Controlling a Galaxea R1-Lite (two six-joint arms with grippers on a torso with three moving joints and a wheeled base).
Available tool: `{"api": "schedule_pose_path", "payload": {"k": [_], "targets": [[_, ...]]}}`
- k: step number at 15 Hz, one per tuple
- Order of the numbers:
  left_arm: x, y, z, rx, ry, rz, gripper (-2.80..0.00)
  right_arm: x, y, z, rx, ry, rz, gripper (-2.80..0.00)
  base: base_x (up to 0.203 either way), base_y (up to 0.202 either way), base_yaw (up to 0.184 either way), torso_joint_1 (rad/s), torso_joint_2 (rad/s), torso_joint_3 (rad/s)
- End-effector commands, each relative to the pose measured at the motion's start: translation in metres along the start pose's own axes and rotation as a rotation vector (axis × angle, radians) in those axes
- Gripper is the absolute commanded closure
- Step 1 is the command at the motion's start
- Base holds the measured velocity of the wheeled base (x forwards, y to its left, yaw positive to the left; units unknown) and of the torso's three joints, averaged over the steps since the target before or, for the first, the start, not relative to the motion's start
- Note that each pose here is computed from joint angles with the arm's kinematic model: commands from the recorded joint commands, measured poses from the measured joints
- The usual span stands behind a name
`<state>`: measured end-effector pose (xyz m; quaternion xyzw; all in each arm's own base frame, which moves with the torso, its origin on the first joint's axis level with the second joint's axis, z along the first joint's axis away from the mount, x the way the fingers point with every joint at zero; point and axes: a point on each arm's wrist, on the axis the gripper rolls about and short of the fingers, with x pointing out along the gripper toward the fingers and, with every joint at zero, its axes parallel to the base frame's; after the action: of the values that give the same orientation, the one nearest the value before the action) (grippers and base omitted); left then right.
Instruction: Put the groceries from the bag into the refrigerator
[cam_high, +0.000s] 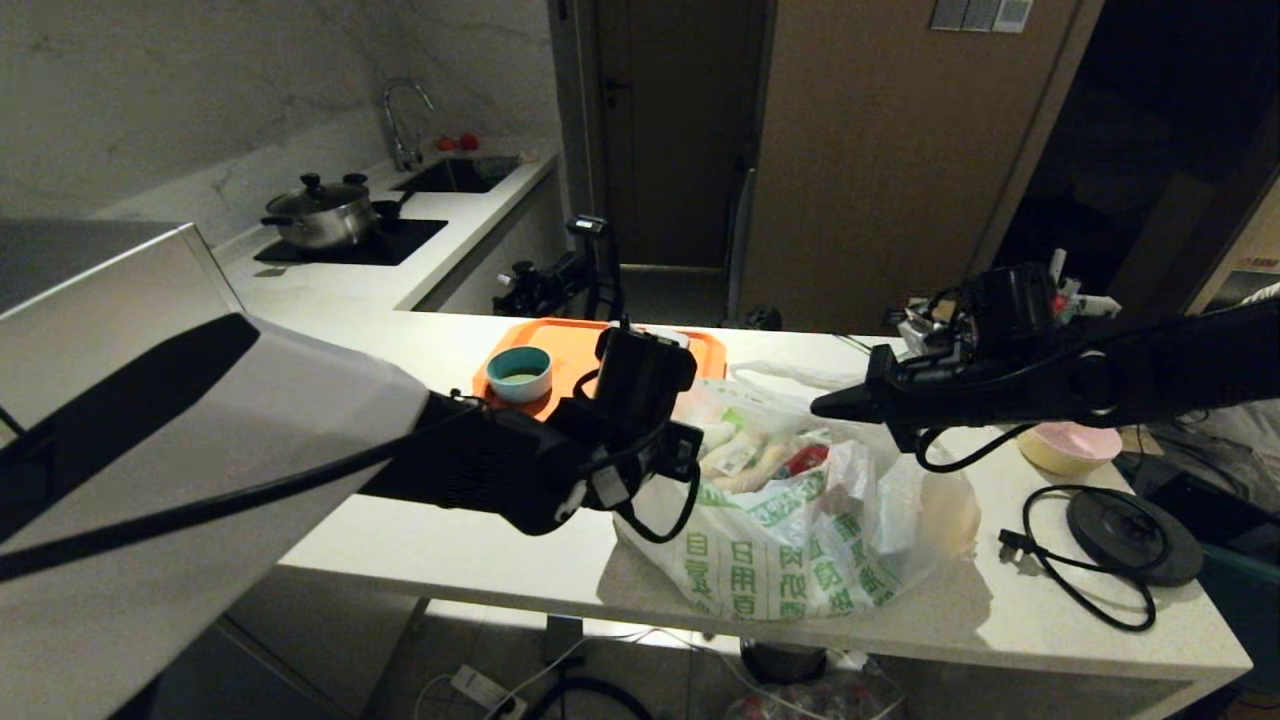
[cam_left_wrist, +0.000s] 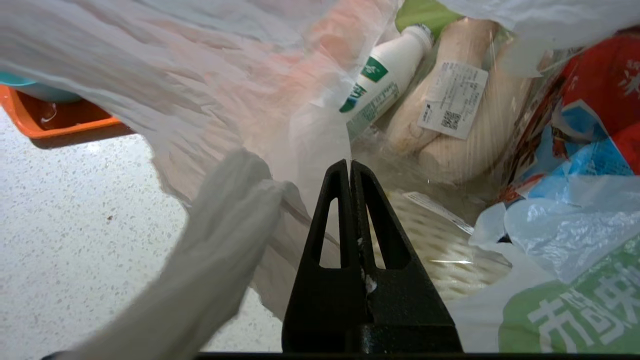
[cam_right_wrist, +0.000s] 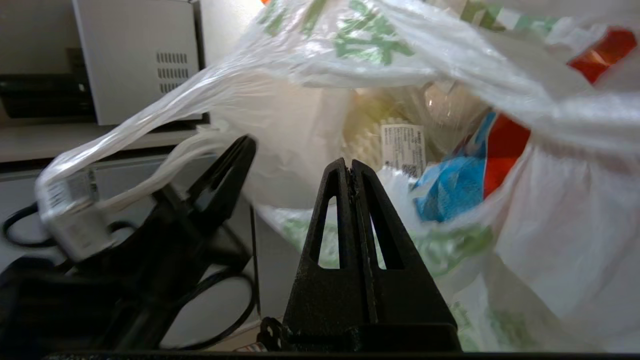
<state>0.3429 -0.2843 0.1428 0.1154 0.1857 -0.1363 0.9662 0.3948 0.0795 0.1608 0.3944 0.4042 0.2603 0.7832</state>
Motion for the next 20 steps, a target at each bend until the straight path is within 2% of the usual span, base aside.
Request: {"api": "schedule_pose_path", "payload": {"k": [1, 9, 16, 20], "targets": [[-0.003, 0.002, 0.003, -0.007, -0.013, 0.003, 0.0, 0.021, -0.017, 0.001, 0.029, 0.032, -0.019, 0.0, 0.0, 0.0, 0.0, 0.0, 0.0, 0.0], [-0.004, 0.002, 0.003, -0.007, -0.016, -0.004, 0.0, 0.063, -0.053, 0.022, 0.051, 0.036, -0.041, 0.0, 0.0, 0.0, 0.0, 0.0, 0.0, 0.0], [-0.004, 0.002, -0.001, -0.011, -0.019, -0.004, 0.0, 0.046, -0.066, 0.067, 0.091, -0.037, -0.073, 0.0, 0.0, 0.0, 0.0, 0.0, 0.0, 0.0], [-0.004, 0.002, -0.003, -0.008, -0.015, -0.007, 0.0, 0.036, -0.073, 0.089, 0.077, -0.126, -0.095, 0.0, 0.0, 0.0, 0.0, 0.0, 0.0, 0.0]]}}
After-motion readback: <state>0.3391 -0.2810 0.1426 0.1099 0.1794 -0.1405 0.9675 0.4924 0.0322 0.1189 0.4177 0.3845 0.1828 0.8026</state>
